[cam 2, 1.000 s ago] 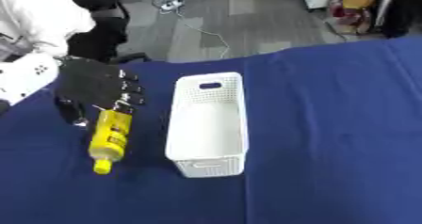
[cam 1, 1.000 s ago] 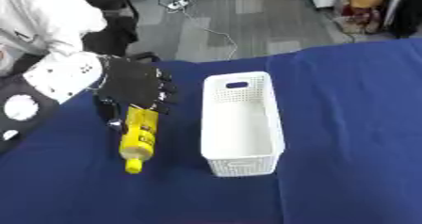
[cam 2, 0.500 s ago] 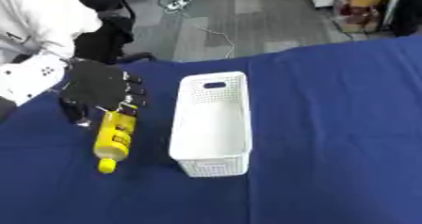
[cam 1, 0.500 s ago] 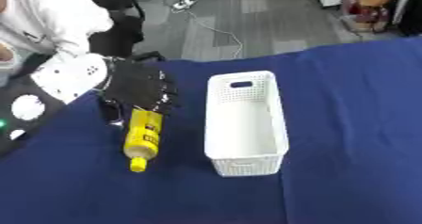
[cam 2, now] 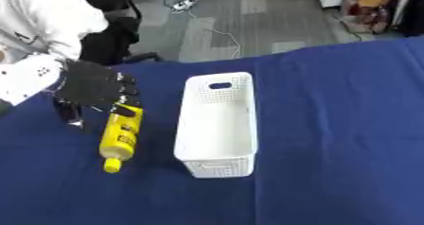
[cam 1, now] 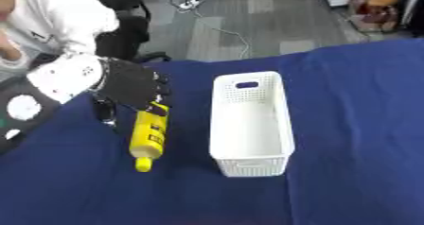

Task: Pick up objects on the table and place them in the box.

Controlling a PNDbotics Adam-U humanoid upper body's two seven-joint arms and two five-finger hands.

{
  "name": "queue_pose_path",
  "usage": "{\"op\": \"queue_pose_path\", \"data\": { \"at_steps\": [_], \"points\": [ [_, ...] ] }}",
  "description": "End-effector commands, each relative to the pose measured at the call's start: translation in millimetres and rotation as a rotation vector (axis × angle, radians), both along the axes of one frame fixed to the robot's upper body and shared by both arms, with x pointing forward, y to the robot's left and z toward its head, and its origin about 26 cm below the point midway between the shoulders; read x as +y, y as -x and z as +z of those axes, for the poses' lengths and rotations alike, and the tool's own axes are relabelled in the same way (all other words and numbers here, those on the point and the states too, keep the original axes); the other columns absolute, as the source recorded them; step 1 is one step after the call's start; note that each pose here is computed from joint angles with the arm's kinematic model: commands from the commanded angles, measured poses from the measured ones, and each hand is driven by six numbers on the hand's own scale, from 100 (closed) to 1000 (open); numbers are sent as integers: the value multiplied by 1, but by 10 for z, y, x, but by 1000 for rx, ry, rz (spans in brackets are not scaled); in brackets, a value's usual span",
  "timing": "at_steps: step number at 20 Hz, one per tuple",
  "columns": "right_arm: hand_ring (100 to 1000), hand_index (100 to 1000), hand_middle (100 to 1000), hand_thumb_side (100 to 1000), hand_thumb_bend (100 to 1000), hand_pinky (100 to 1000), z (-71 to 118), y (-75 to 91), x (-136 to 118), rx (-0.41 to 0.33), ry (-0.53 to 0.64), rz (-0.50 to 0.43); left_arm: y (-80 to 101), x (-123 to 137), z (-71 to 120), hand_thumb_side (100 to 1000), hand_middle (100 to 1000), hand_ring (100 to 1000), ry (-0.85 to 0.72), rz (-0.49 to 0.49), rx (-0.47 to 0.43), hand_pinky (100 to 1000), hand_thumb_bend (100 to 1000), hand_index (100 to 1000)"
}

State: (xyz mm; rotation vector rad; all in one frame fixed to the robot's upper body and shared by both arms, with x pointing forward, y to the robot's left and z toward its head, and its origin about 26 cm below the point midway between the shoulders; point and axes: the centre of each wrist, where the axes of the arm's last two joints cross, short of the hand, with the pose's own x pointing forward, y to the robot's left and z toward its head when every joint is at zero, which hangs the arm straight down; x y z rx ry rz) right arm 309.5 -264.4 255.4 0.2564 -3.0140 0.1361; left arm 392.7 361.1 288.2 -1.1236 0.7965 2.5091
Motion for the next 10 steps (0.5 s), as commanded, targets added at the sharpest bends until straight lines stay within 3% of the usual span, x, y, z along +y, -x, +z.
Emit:
{"op": "queue_pose_path", "data": {
  "at_steps": [1, 10],
  "points": [
    [405, 569, 491, 890, 122, 310, 77, 34, -24, -27, 22, -9, 8, 73, 148, 447, 843, 780, -13, 21, -39, 749, 702, 843],
    [406, 570, 491, 888, 124, 310, 94, 31, -11, -33, 21, -1, -84, 26, 70, 447, 837, 766, -29, 19, -31, 745, 696, 842]
  ]
}}
